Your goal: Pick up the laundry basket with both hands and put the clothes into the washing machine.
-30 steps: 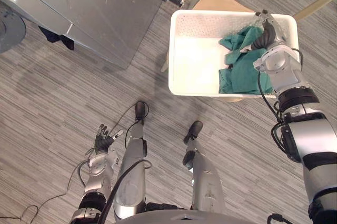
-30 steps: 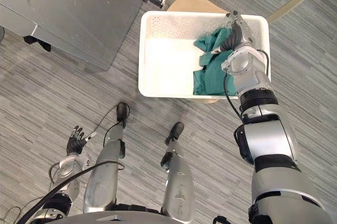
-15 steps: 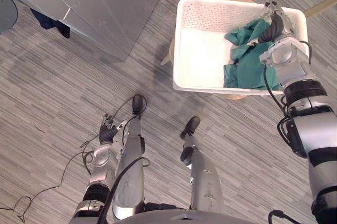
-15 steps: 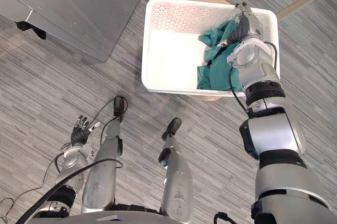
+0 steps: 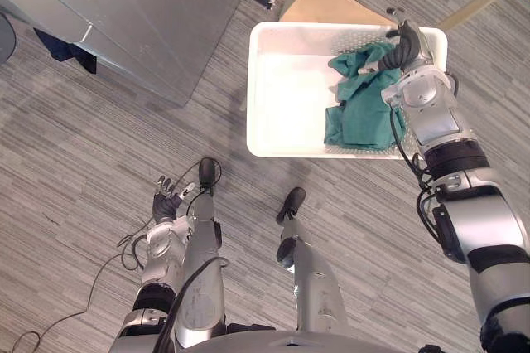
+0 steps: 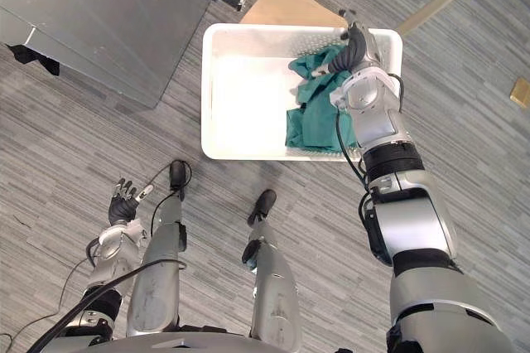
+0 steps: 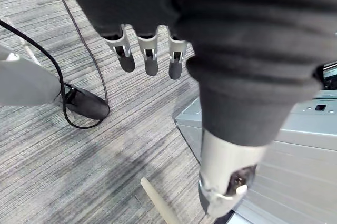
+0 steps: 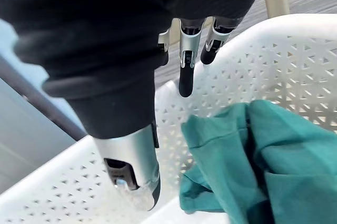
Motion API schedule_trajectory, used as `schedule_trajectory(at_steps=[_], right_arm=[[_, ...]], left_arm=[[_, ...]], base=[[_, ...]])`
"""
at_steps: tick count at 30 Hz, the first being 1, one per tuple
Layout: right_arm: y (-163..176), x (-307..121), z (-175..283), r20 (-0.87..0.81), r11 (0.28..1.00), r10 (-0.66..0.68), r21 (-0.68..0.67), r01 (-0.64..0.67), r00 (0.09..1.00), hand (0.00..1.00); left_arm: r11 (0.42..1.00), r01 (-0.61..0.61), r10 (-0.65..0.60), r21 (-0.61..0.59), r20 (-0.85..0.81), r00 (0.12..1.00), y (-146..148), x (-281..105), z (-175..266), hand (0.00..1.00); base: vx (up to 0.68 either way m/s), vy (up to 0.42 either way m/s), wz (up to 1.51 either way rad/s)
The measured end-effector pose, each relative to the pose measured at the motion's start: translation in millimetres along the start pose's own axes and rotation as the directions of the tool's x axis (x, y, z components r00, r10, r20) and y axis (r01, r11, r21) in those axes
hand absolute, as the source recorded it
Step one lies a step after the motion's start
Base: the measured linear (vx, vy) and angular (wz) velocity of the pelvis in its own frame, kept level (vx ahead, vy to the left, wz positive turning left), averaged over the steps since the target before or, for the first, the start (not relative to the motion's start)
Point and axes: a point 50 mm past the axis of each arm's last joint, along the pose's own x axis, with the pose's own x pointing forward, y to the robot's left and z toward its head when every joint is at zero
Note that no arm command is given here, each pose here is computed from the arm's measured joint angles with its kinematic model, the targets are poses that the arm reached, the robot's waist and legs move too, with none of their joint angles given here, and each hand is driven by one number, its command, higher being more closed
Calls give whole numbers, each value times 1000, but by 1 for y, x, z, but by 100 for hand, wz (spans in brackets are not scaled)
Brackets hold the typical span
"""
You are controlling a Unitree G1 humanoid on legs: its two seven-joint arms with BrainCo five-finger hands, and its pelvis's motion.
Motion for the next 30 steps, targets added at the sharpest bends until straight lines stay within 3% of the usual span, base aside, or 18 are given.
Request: schedule_trajectory(at_steps=[8,14,23,30], right_arm=[[-3,-26,-11,-25,986,-101,133,103,995,0],[18,-54,-35,-80,991,-38,128,48,996,0],[58,-95,-81,-221,974,202,146,-172,954,0],[49,-67,-114,-394,967,223,208,-149,892,0]], left_arm=[[1000,-27,27,-7,-24,999,6,1,-2,0],[999,-46,45,-13,-30,999,12,2,-2,0],[999,-42,42,10,-19,999,18,4,3,0],[999,38,-38,9,41,998,8,7,20,0]], base=[[1,3,-1],[5,47,2],[-5,49,5],[-12,26,6]])
